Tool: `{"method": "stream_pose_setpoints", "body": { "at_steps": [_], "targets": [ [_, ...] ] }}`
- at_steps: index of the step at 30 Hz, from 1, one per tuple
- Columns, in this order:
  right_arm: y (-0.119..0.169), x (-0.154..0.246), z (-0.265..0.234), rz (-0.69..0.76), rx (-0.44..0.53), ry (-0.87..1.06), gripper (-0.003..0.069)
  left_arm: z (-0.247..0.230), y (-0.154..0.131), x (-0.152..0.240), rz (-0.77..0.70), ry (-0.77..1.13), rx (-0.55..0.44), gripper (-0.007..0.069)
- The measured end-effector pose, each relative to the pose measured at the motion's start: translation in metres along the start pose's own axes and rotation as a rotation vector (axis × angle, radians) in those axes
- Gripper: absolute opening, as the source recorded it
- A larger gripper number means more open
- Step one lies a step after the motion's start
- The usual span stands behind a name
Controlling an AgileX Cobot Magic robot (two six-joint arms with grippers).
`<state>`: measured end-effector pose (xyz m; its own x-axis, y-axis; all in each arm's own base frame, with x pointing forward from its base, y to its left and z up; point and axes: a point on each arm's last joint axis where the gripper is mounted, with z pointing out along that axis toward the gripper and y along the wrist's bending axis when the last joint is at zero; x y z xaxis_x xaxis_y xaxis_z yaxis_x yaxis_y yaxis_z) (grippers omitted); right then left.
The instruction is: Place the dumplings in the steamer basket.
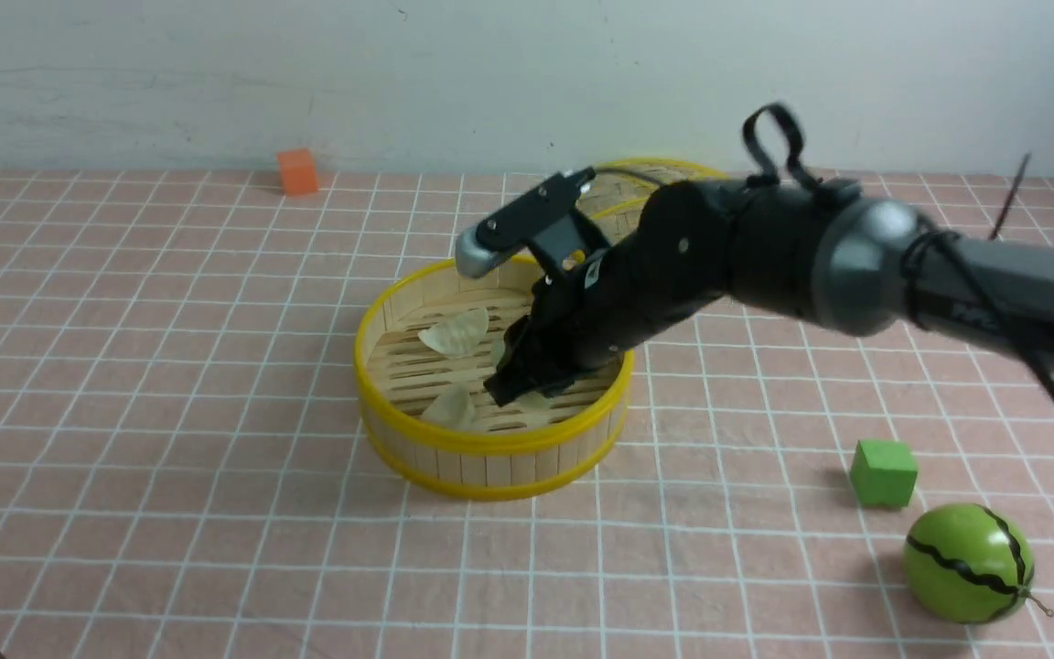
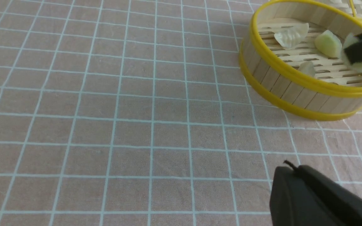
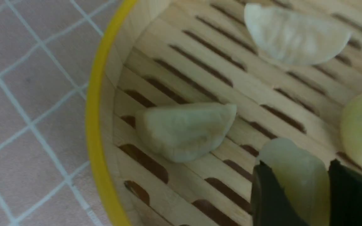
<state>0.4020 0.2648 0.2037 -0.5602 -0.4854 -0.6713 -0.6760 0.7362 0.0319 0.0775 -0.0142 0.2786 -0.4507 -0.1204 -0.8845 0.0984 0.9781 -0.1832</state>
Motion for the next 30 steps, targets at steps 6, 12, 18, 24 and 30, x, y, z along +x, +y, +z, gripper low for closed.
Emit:
{"method": "stream_pose_setpoints", "body": {
  "at_steps": [6,12,18,24,30],
  "targets": [
    [-0.002,0.005,0.009,0.013,0.007,0.004,0.0469,0.0,0.0,0.0,0.0,-0.006,0.003,-0.0013],
    [0.003,-0.03,-0.06,0.025,0.023,-0.107,0.0561,-0.001,-0.001,-0.002,0.0,-0.021,0.011,-0.0013],
    [0.025,-0.053,-0.223,-0.035,0.043,-0.222,0.0314,-0.001,-0.001,-0.002,0.0,-0.021,0.011,-0.0013],
    [0.047,-0.016,-0.318,-0.014,0.009,-0.216,-0.0003,-0.001,-0.001,-0.002,0.0,-0.021,0.011,-0.0013],
    [0.055,0.075,-0.303,0.013,0.002,-0.044,-0.0019,-0.001,-0.001,-0.002,0.0,-0.021,0.011,-0.0008]
  ]
}}
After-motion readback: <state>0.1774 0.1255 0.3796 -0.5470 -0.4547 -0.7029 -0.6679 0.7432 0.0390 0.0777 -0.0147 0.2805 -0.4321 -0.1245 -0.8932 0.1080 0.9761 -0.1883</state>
